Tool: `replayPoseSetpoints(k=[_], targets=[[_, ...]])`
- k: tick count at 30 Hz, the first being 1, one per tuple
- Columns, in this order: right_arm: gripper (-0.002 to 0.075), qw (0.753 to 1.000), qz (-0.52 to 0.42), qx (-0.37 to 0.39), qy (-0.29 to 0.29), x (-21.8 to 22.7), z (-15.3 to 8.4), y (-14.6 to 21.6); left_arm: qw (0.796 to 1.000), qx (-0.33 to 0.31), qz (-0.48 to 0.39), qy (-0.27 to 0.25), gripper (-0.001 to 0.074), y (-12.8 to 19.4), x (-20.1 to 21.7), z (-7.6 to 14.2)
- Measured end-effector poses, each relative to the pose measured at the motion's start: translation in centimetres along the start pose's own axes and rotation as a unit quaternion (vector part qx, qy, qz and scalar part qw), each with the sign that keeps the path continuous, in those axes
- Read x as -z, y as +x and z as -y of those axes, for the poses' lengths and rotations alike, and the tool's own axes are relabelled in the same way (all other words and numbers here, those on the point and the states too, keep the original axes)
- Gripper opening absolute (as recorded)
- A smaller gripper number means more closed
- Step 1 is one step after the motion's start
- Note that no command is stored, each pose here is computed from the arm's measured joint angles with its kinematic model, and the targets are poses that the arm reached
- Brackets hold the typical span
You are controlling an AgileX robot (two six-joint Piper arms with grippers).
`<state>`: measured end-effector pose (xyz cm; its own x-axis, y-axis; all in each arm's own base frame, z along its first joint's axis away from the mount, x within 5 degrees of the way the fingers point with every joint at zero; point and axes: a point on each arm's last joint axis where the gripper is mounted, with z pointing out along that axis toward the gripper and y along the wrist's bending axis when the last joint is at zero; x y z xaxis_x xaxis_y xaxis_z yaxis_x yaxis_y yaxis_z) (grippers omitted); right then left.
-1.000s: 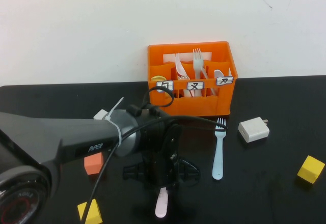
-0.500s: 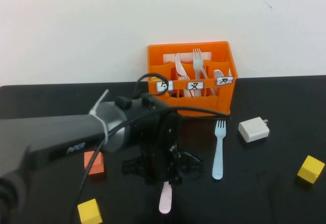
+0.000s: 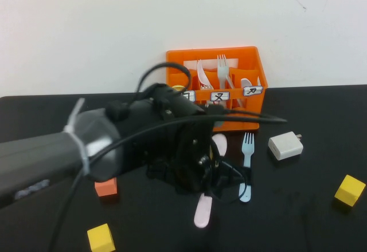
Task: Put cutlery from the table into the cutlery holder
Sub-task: Place the spoon on the box
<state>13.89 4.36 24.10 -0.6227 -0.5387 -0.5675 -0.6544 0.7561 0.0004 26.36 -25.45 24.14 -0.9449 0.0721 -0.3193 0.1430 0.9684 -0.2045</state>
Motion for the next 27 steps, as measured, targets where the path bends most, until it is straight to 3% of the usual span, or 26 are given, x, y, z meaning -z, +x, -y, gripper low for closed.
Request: replayPoseSetpoints(k=[9,16,23,27], targets=[[-0.0002,1.000,0.001,-0.001,0.000,0.0,0.0,0.0,0.989,-0.049,0.130,0.046,0.0144,-1.6,4.8,0.3],[-0.0002,1.000,0.001,-0.001,0.000,0.0,0.0,0.0,0.948,-0.076,0.292,0.099,0.0144,-4.5,7.0,0.6],[-0.0002,1.000,0.000,-0.002,0.000,-0.1,0.0,0.1,0.894,-0.036,0.408,0.181,0.0144,-8.9,7.7,-2.3],[-0.0002,1.000,0.004,-0.002,0.004,-0.1,0.1,0.0,0.884,-0.012,0.424,0.198,0.0144,-10.7,6.4,-4.4]])
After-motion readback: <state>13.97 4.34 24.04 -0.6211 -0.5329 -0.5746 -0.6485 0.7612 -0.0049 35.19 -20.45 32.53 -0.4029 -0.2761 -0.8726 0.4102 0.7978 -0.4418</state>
